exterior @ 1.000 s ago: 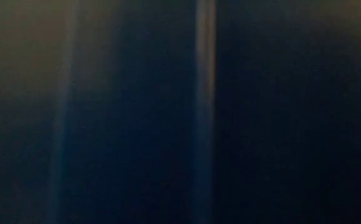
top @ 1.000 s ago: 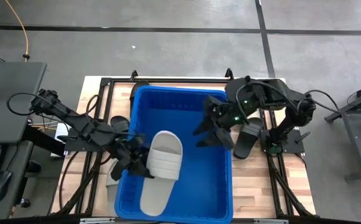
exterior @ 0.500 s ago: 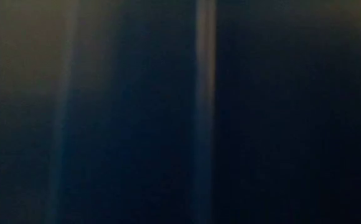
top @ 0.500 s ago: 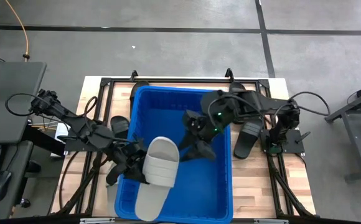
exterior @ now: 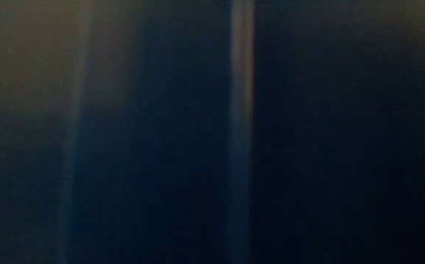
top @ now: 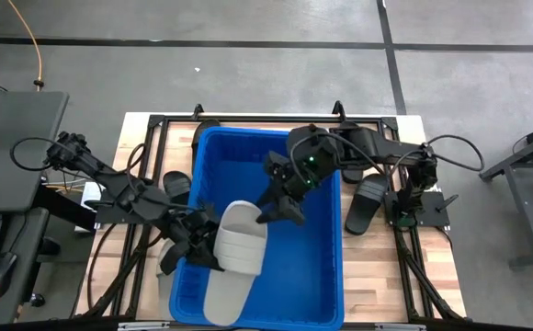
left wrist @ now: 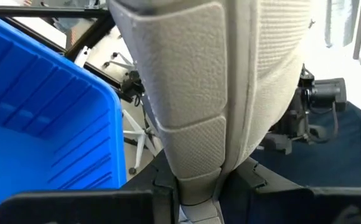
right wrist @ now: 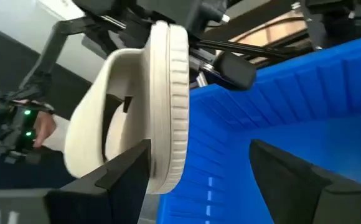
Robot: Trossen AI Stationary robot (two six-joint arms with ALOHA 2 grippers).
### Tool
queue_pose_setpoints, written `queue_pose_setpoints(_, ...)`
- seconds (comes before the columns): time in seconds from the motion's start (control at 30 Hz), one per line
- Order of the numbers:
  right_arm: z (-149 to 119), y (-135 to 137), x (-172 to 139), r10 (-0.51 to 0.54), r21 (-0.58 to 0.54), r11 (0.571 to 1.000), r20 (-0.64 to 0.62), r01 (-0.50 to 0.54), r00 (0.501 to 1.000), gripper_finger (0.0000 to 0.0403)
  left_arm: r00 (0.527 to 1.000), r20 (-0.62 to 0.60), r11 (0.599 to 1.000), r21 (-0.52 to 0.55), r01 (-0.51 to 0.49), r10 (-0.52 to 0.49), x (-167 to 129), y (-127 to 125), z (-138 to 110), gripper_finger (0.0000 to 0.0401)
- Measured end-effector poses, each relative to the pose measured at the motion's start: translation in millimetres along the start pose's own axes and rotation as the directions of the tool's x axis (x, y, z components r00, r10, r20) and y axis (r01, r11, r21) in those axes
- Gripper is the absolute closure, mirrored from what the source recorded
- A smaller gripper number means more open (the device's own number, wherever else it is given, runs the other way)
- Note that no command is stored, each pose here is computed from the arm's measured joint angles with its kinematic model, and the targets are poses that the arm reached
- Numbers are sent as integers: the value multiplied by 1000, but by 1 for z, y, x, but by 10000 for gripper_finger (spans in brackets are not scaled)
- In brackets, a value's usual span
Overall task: Pick and place slides into bin
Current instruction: Put the gray slider into the blue bin
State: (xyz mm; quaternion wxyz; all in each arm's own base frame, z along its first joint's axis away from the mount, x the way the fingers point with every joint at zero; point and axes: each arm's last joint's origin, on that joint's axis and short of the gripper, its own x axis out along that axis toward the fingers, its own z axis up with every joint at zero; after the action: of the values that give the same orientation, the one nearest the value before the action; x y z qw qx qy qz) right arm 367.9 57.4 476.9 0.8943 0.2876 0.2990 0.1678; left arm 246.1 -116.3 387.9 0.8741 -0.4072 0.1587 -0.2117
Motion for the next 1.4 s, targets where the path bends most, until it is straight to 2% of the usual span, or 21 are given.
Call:
queue_pose_setpoints(0.13, 3, 1, 0, 7, -15, 1000, 24, -7, 1000, 152, 999, -38, 1000, -5, -30, 30, 0, 3, -3, 343)
queue_pose_setpoints(0.2, 2, 1, 0, 27, -5, 1000, 15, -27, 1000, 173, 997, -52, 998, -11, -58, 57, 0, 6, -5, 343)
queue_pose_setpoints(0.27, 1, 3, 2, 34, -2, 999, 10, -34, 999, 214, 997, -49, 998, -10, -54, 54, 0, 5, -5, 343)
queue_pose_setpoints(0.43, -2, 2, 9, 28, 0, 1000, -20, -28, 999, 366, 997, -51, 998, -15, -67, 66, 0, 9, -2, 343)
queue_pose_setpoints(0.47, -3, 2, 9, 23, -3, 1000, -27, -24, 999, 383, 997, -56, 998, -18, -60, 58, 0, 9, -1, 343)
queue_pose_setpoints(0.7, -9, 11, 13, -38, -8, 999, 4, 38, 999, 397, 996, -53, 997, -46, -68, 66, -1, 11, 1, 336)
queue_pose_setpoints(0.8, -15, 12, 11, -146, 14, 989, 13, 146, 989, 400, 995, -25, 994, -53, -96, 95, -1, 12, 1, 283)
queue_pose_setpoints(0.97, -37, 8, 10, -353, 54, 931, -101, 360, 930, 401, 988, -34, 987, -55, -153, 152, -2, 17, -1, 172)
queue_pose_setpoints(1.07, -41, 9, 8, -378, 48, 921, -125, 387, 917, 402, 980, -58, 980, -40, -194, 191, -3, 20, -3, 122)
queue_pose_setpoints(1.2, -43, 8, 4, -391, 37, 916, -144, 400, 909, 402, 978, -35, 979, -11, -206, 205, -8, 18, -2, 83)
queue_pose_setpoints(1.4, -44, -11, -18, -508, 13, 852, -215, 523, 834, 403, 942, 65, 944, -11, -330, 330, -43, 12, 3, 66)
